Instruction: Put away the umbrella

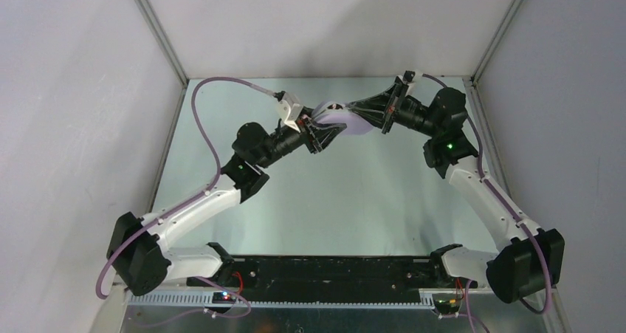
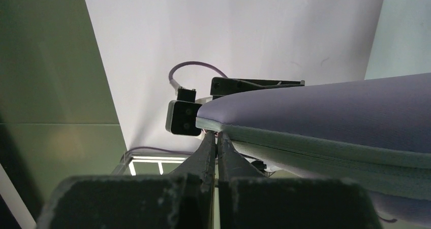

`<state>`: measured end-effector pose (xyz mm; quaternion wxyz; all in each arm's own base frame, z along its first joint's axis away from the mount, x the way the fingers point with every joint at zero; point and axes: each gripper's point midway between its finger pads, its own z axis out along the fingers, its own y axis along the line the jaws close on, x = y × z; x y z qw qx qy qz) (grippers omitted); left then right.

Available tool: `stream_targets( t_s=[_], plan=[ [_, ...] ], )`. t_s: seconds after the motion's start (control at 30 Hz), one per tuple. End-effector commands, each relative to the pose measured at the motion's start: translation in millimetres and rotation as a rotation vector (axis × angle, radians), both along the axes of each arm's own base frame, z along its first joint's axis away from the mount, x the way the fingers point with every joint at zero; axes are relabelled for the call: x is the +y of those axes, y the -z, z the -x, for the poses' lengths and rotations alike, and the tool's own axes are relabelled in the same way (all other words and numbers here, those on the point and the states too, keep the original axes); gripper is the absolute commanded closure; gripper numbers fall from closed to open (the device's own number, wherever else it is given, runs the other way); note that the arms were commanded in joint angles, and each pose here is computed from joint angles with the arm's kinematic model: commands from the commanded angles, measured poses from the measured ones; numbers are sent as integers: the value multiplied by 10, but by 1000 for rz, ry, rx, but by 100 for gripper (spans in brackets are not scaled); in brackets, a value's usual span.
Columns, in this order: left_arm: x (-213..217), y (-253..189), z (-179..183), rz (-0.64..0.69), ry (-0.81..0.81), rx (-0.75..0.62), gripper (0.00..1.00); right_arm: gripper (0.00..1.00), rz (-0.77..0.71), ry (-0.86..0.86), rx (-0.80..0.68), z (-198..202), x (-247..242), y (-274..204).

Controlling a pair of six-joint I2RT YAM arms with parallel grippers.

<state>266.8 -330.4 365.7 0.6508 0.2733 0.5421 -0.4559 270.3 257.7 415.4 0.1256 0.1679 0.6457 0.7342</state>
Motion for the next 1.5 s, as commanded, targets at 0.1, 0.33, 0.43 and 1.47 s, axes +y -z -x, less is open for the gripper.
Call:
stream_targets(
  t_s=[0.1, 0.33, 0.43, 1.47],
  plan=[
    [-28, 965, 96, -387, 81, 131, 100, 100, -45, -105, -262, 325, 70, -634],
    [-7, 1360, 115, -511, 104, 246, 100, 100, -58, -149, -296, 353, 156, -701],
    [-35, 1420, 87, -555, 111, 288, 100, 100, -39, -166, -324, 377, 204, -729],
    [119, 2240, 150, -855, 201, 572, 99, 100, 248, -184, -286, 279, 418, 8]
  ],
)
